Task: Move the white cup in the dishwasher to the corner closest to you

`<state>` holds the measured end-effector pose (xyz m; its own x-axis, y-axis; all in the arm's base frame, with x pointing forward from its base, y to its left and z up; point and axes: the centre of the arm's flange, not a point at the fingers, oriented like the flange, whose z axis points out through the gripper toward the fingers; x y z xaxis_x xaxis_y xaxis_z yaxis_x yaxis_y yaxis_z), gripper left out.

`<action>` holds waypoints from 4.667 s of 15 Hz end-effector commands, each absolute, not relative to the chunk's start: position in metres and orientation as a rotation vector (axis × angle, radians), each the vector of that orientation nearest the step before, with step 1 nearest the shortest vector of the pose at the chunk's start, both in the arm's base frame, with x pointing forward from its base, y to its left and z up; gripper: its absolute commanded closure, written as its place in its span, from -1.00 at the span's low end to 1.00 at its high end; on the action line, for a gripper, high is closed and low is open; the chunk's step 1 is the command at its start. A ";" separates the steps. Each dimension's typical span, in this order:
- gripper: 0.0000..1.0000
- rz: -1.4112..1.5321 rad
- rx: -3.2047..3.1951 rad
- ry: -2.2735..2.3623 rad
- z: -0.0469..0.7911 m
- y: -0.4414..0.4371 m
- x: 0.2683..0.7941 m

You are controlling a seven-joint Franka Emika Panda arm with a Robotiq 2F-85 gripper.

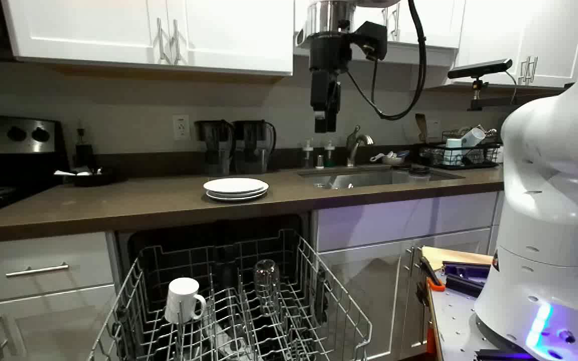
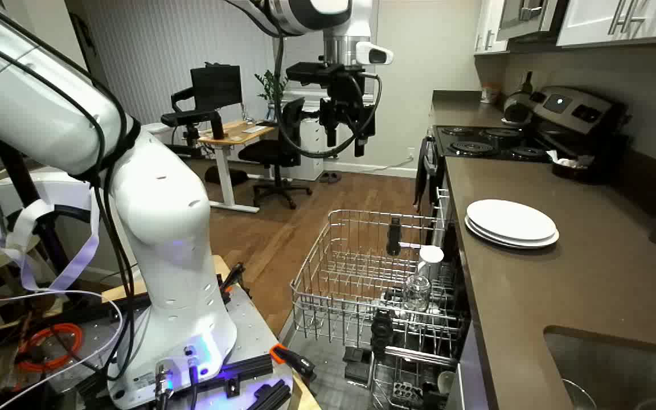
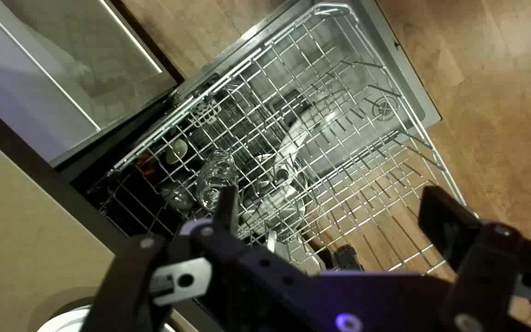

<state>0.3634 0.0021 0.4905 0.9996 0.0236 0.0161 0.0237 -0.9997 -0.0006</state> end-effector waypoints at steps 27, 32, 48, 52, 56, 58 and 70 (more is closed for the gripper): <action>-1.00 -0.027 -3.210 -0.148 0.474 -0.002 0.405; -1.00 -0.086 -3.249 -0.236 0.446 -0.008 0.462; -1.00 -0.248 -3.087 -0.293 0.316 0.039 0.637; -1.00 -0.234 -3.114 -0.324 0.265 0.052 0.651; -1.00 -0.169 -3.104 -0.309 0.248 0.053 0.640; -1.00 -0.162 -3.103 -0.310 0.242 0.054 0.643; -1.00 -0.251 -3.060 -0.290 0.110 0.044 0.682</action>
<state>0.6584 0.0499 0.1331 0.9804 0.1699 0.0997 0.1743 -0.9840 -0.0370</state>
